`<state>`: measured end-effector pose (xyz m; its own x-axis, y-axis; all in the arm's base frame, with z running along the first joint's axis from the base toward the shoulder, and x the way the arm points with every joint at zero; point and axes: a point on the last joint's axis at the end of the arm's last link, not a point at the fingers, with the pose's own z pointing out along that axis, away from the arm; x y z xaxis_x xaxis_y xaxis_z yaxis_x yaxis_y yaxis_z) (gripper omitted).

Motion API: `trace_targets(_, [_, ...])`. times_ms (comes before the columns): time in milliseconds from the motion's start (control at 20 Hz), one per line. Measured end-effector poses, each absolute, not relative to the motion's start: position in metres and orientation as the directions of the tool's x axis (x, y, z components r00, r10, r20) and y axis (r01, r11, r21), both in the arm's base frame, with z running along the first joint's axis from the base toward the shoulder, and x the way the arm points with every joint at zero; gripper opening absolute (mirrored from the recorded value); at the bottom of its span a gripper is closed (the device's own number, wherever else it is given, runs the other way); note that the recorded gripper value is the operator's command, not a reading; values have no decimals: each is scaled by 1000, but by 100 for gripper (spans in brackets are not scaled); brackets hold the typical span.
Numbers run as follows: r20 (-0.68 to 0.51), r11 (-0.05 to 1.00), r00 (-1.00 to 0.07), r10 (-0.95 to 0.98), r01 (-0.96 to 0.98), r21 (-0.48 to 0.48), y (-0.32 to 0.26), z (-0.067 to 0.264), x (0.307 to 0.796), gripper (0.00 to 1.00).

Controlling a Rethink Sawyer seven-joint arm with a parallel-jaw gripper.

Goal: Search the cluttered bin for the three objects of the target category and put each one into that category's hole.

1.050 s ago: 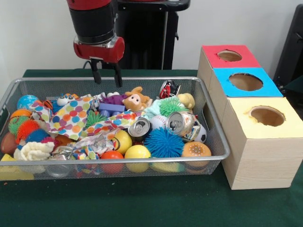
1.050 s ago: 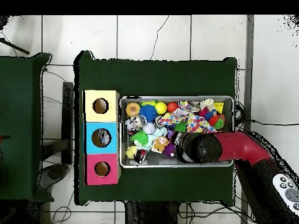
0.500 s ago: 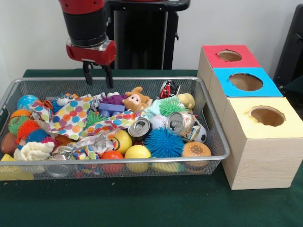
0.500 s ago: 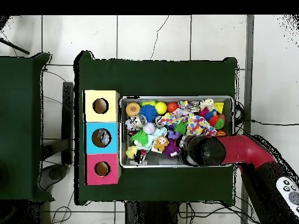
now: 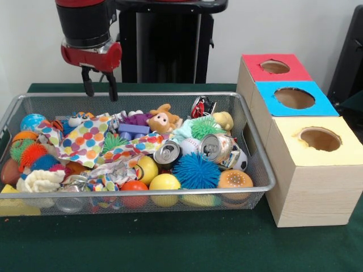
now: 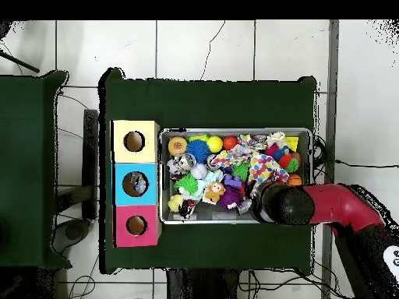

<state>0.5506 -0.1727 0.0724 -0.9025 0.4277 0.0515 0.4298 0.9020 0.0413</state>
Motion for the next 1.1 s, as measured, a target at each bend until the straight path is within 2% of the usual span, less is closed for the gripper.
trace_targets(1100, [97,912,-909,406,410,23,-164,63,542,100])
